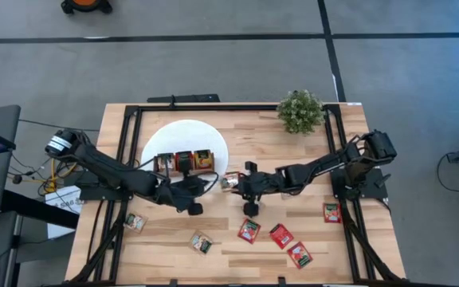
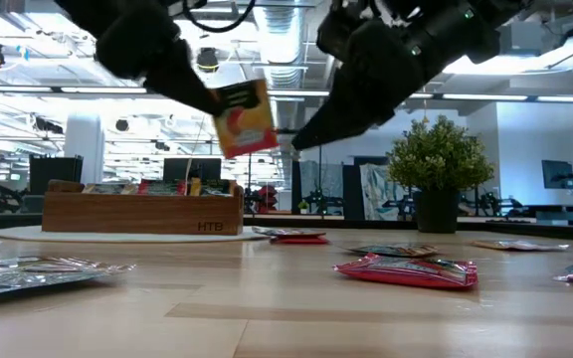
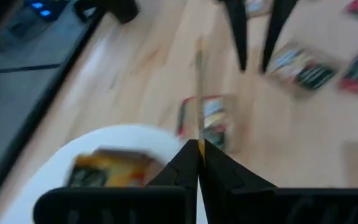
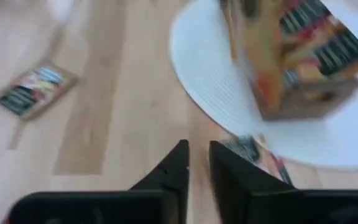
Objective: Pick & Place Tea
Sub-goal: Put the yellow tea bag into the right section of the wooden organizer
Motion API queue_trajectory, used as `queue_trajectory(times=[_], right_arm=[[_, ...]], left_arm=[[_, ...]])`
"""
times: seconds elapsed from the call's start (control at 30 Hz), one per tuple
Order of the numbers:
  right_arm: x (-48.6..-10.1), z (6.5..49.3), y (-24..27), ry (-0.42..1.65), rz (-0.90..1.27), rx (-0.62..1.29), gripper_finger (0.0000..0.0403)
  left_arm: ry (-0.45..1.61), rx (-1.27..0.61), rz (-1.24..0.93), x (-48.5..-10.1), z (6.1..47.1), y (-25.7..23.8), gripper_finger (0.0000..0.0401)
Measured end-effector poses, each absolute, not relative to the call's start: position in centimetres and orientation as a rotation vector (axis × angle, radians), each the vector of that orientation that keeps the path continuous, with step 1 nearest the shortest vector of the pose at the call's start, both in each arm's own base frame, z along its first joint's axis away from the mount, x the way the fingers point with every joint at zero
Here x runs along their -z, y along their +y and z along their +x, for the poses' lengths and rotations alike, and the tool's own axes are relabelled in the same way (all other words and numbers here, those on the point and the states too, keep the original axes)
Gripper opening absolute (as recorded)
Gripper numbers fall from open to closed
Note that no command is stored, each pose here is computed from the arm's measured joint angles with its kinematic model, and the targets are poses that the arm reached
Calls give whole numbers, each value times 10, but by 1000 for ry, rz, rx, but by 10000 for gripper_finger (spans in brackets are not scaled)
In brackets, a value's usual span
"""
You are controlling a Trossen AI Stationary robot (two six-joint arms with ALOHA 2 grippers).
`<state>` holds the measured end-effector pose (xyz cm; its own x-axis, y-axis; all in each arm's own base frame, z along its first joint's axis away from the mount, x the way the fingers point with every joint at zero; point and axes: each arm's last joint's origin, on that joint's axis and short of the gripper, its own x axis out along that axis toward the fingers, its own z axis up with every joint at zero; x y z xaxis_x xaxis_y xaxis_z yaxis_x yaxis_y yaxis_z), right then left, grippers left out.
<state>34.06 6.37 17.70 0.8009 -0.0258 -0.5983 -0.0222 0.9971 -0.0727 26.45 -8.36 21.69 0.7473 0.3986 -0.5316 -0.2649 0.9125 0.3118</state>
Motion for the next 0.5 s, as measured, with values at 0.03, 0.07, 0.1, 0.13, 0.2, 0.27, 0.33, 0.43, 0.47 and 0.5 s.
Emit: queue_trajectory(times=[0.03,0.07,0.1,0.13,0.2,0.27,0.33,0.43,0.47,0.5], right_arm=[[-177,340,64,661,-73,23,70],[-177,340,63,682,-70,38,81],[-176,339,63,704,-69,44,92],[-175,338,63,723,-65,46,102],[-174,336,66,743,-53,46,119],[-174,335,70,738,-47,39,133],[-175,335,74,731,-51,27,143],[-175,334,79,728,-55,13,152],[-175,333,81,729,-58,8,154],[-175,333,82,728,-59,5,155]], left_arm=[[651,-393,231,-219,261,-82,0],[676,-426,239,-221,258,-79,0],[707,-463,251,-224,253,-75,0],[731,-497,259,-227,250,-71,0],[773,-528,254,-235,245,-64,0],[825,-548,251,-239,240,-54,0],[871,-555,237,-238,240,-43,0],[937,-520,206,-232,243,-26,0],[952,-503,203,-229,245,-22,0],[968,-486,202,-226,247,-17,0]])
